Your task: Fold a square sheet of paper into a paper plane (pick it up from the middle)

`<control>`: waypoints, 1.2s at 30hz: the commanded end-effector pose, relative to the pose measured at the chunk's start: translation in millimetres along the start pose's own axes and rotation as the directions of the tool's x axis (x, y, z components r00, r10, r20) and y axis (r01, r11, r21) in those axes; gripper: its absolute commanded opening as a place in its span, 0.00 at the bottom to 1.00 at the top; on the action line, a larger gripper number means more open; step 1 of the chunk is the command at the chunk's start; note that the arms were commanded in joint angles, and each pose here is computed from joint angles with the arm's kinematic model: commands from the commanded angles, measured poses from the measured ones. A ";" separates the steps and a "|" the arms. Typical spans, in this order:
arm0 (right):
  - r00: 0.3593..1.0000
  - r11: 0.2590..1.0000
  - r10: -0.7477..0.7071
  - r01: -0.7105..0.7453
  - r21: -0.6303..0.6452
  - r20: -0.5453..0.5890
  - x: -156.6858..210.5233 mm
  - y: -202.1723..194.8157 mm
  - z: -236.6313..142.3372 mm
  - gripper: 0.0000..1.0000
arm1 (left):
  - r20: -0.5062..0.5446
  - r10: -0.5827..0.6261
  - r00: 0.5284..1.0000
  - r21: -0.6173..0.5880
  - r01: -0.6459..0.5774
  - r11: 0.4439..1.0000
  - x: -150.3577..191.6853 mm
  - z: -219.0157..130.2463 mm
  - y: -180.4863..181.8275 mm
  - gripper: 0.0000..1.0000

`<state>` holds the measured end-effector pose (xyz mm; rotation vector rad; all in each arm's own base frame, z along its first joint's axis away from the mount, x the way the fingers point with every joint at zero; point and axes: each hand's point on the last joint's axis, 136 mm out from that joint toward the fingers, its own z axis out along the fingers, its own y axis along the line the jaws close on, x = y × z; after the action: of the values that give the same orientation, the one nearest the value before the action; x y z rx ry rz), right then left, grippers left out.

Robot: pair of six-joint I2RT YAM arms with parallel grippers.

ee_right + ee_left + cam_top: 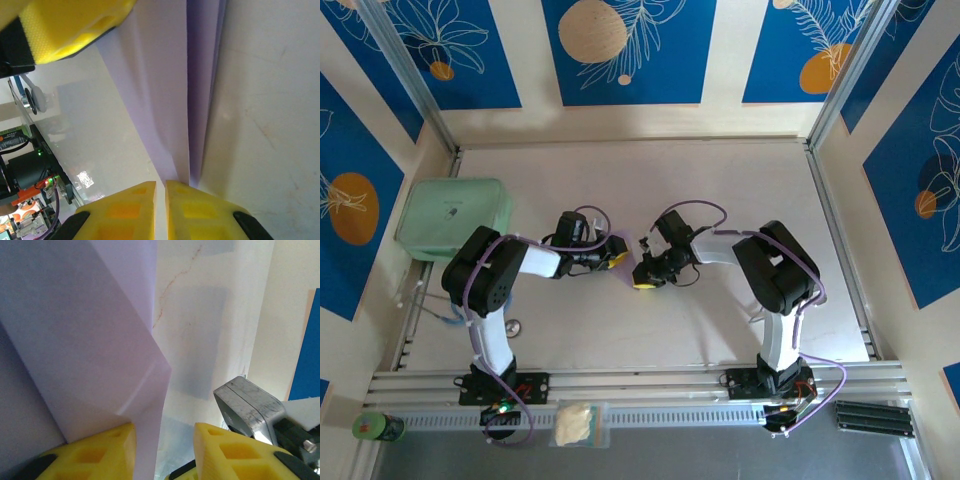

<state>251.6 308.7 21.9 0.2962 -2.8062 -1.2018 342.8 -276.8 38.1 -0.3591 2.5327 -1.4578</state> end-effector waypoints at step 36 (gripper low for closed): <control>0.997 1.000 0.002 -0.001 0.014 -0.080 22.6 -4.0 13.0 0.15 | -0.031 -0.099 0.995 -0.140 0.093 0.986 14.8 4.8 47.8 0.38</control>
<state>239.0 315.9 20.0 0.3447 -2.7805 -1.1960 343.0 -276.9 38.4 -0.3588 2.5321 -1.4586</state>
